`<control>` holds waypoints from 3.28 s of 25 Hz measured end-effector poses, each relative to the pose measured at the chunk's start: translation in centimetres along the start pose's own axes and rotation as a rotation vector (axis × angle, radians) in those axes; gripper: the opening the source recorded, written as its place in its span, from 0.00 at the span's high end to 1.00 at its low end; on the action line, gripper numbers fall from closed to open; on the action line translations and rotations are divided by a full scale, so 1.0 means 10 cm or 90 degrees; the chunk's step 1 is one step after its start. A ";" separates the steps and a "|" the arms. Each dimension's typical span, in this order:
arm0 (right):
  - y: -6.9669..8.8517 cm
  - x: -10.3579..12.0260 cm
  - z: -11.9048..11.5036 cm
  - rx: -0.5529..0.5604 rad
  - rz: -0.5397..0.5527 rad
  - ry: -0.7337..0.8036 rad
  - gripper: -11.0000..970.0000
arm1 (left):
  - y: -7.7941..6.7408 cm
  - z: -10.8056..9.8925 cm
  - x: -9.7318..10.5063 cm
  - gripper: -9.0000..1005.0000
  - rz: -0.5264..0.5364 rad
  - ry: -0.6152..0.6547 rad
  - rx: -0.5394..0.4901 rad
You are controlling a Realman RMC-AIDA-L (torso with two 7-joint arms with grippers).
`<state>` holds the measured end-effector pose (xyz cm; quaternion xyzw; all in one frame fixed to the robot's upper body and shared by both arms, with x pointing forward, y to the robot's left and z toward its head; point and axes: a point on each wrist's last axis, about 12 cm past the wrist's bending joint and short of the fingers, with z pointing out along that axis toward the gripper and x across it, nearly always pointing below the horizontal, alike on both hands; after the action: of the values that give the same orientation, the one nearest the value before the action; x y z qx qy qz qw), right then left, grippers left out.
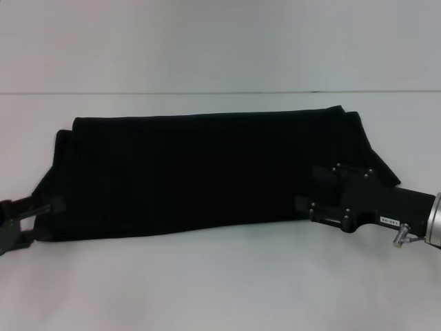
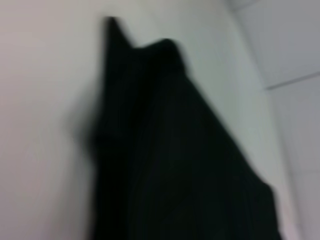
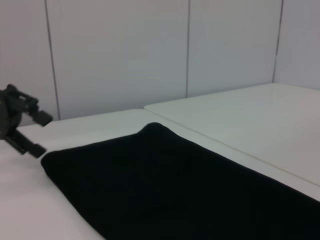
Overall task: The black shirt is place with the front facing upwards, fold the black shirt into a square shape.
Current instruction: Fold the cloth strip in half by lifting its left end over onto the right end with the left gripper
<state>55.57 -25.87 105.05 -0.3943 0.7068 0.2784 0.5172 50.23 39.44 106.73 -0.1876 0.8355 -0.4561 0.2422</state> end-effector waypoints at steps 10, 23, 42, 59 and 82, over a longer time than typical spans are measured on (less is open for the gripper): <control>0.03 0.02 0.04 -0.009 0.004 0.008 0.25 | 0.05 -0.04 -0.17 0.14 -0.050 0.010 -0.123; 0.04 0.05 0.04 -0.008 0.009 0.012 0.25 | 0.07 0.11 -0.14 0.14 -0.084 0.005 -0.124; 0.08 0.05 0.06 -0.019 0.020 0.006 0.25 | -0.07 0.37 -0.26 0.16 -0.070 0.010 -0.129; 0.08 0.04 0.06 -0.021 0.022 0.004 0.25 | -0.13 0.42 -0.32 0.67 -0.015 0.022 -0.163; 0.04 0.06 -0.01 -0.008 0.042 0.006 0.25 | -0.19 0.08 -0.70 0.96 0.015 -0.084 -0.191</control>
<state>55.10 -25.85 104.52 -0.3756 0.7201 0.2977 0.5018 56.55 41.65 109.55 -0.2417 0.8786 -0.3100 0.2711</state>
